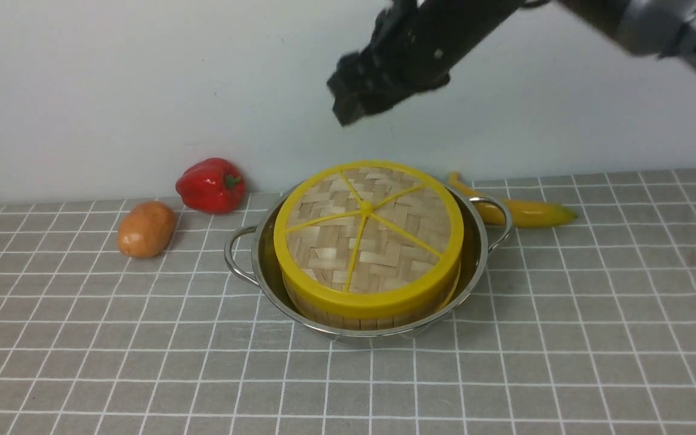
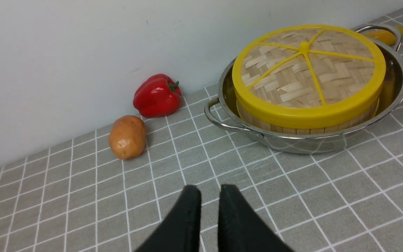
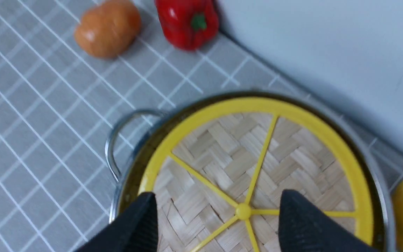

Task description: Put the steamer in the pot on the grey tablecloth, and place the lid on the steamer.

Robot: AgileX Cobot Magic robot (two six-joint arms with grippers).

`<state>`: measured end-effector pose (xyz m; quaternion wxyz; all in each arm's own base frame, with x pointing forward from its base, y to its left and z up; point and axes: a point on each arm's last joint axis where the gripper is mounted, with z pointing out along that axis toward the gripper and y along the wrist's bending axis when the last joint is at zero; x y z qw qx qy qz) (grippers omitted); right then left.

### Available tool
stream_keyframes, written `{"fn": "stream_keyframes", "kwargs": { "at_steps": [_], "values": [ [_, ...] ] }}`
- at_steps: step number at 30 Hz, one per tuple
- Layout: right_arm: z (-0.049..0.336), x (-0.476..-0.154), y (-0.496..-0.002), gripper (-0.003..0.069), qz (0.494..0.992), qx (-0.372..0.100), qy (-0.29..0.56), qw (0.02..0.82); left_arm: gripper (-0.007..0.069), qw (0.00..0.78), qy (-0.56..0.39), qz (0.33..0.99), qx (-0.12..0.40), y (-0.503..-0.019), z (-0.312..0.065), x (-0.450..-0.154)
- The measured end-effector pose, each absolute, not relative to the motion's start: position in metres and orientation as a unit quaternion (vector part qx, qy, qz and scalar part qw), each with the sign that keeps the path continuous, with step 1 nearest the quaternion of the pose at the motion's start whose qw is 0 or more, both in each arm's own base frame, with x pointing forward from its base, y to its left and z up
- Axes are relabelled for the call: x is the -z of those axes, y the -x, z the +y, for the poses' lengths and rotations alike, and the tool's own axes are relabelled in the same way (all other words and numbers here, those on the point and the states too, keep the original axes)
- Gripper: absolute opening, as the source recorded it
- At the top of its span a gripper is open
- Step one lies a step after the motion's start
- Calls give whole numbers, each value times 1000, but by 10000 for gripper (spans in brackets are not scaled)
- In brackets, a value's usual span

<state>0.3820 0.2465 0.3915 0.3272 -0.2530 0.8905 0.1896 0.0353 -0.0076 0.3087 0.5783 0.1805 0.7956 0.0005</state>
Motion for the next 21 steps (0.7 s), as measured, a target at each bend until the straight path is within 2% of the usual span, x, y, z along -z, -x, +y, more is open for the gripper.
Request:
{"fn": "stream_keyframes", "kwargs": {
  "at_steps": [1, 4, 6, 8, 9, 10, 14, 16, 17, 19, 21],
  "values": [
    [229, -421, -369, 460, 880, -194, 244, 358, 75, 583, -180, 792, 0, -36, -8, -310],
    [204, -457, -347, 460, 867, -196, 231, 394, 75, 594, -177, 785, -2, -36, -8, -312],
    [166, -492, -314, 459, 856, -187, 210, 434, 75, 609, -176, 774, 0, -37, -8, -315],
    [137, -510, -285, 450, 851, -170, 194, 457, 75, 617, -175, 768, 0, -38, -8, -317],
    [137, -507, -286, 450, 851, -170, 194, 457, 75, 618, -174, 767, 0, -38, -8, -317],
    [115, -513, -260, 434, 854, -149, 181, 464, 75, 623, -173, 763, 0, -38, -8, -318],
    [84, -495, -219, 379, 871, -104, 165, 452, 85, 629, -172, 758, 0, -38, -8, -320],
    [72, -463, -197, 325, 888, -84, 164, 421, 85, 629, -172, 758, 0, -38, -8, -320],
    [70, -462, -192, 315, 888, -83, 164, 422, 85, 629, -172, 758, 0, -38, -8, -320],
    [66, -438, -181, 275, 892, -81, 164, 413, 86, 629, -172, 758, 0, -38, -8, -320],
    [61, -401, -167, 222, 890, -82, 162, 418, 96, 629, -172, 758, 0, -38, -8, -320]
  ]
}}
